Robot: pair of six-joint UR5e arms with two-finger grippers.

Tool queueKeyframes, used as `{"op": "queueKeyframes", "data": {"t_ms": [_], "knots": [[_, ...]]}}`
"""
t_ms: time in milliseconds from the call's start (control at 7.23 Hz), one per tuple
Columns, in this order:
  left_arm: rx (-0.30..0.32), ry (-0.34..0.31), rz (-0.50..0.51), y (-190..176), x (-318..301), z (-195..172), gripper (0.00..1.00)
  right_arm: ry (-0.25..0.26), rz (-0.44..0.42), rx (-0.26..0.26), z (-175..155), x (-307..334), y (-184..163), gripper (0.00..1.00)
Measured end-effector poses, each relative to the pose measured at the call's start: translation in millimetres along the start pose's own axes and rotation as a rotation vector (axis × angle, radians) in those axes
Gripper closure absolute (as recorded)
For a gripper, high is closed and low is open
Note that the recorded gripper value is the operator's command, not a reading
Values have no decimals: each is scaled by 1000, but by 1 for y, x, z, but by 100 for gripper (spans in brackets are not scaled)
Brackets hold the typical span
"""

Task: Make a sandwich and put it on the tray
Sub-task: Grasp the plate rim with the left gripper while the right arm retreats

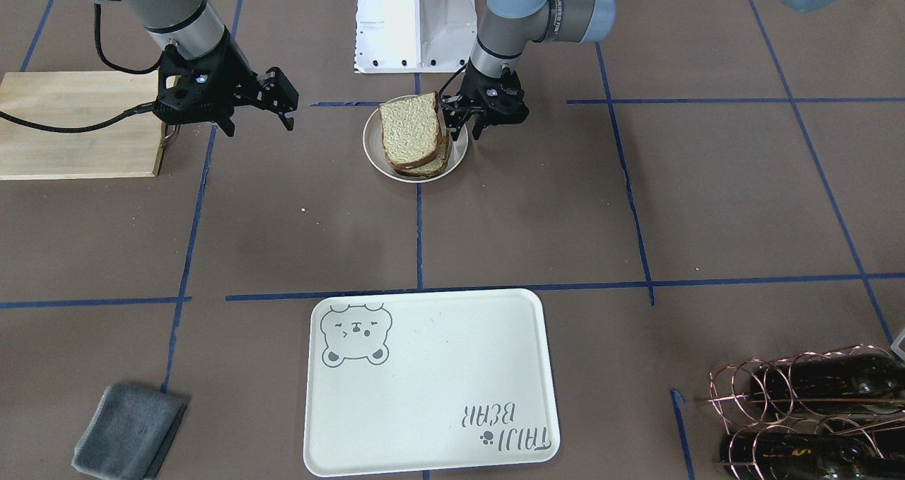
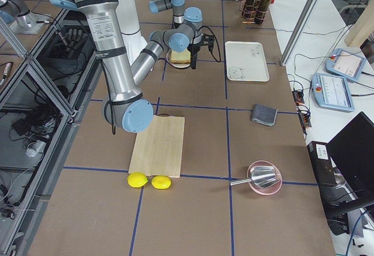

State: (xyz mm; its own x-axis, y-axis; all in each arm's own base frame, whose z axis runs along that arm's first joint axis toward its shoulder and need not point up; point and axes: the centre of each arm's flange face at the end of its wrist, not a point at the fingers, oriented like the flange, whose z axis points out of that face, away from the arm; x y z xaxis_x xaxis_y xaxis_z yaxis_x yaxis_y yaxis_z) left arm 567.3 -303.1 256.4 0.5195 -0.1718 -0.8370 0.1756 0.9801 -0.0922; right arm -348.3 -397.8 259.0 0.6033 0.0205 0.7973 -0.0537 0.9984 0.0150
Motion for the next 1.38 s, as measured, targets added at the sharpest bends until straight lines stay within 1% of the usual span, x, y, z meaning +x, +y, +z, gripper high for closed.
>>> {"op": "queueKeyframes", "data": {"t_ms": [415,553,692,830,969,1384], "knots": [[-1,-6,1,0,-1,4,58,0,1,0,0,0,0,0],[-2,-11,0,0,-2,7,63,0,2,0,-1,1,-1,0],[-3,-14,0,0,-3,9,73,0,2,1,-1,1,-1,0],[-4,-15,0,0,-3,10,90,0,2,1,-1,1,-1,0],[-4,-14,0,0,-2,9,100,0,2,1,-1,1,-1,0],[-5,10,0,1,6,0,100,-1,3,2,-1,1,-2,0]]}}
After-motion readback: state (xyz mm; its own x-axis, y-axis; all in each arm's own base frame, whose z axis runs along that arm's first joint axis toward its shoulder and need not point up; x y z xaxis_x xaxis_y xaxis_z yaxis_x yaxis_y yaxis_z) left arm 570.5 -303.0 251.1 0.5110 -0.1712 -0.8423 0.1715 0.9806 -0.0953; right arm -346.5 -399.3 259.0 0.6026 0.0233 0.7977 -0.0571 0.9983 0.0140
